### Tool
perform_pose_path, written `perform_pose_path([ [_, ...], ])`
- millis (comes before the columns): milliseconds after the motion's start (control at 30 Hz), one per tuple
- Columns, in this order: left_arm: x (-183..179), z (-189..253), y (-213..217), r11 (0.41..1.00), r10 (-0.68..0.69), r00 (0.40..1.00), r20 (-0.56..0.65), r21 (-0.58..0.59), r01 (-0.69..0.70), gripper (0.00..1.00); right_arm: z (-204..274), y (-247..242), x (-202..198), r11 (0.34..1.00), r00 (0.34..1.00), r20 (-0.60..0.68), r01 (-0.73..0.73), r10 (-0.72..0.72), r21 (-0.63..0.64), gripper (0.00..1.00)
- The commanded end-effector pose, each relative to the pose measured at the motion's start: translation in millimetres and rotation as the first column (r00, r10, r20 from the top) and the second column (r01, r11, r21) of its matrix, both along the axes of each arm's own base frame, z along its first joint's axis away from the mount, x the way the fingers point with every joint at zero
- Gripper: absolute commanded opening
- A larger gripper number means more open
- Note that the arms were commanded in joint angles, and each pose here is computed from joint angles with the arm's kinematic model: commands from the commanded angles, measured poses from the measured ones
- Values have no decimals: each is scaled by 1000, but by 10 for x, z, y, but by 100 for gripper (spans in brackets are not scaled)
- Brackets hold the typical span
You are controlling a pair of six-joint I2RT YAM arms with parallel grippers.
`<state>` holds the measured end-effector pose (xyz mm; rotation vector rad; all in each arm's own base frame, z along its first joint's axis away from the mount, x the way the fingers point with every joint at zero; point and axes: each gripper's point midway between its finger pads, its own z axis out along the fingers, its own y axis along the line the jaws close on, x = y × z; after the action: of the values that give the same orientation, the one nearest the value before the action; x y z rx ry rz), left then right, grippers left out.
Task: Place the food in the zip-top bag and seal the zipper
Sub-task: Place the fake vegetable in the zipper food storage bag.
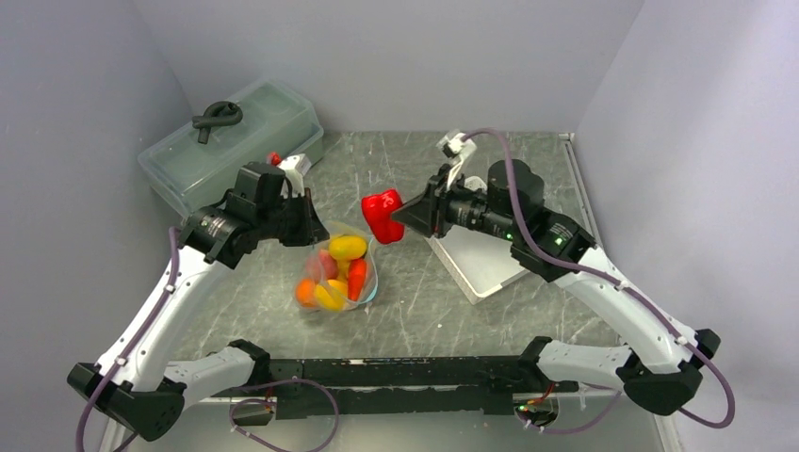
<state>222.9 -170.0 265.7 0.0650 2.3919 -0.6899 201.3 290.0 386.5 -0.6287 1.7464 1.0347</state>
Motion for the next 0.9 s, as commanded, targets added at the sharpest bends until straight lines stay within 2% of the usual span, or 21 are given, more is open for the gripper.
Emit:
perform_pose_path([
  [0, 113, 306, -77, 998, 3, 997, 78, -59, 2, 0, 243, 206, -101, 997, 993, 97, -72, 70, 21, 0],
  [167, 130, 313, -90, 998, 3, 997, 75, -62, 1, 0, 73, 468, -234, 989, 985, 100, -132, 138, -60, 0],
  [533, 142, 327, -99, 998, 3, 997, 77, -65, 2, 0, -542, 731, -221, 972, 991, 52, -106, 120, -209, 0],
  [867, 125, 324, -94, 998, 1, 997, 75, -65, 4, 0, -1043, 829, -163, 955, 995, -10, -95, 96, -280, 0],
])
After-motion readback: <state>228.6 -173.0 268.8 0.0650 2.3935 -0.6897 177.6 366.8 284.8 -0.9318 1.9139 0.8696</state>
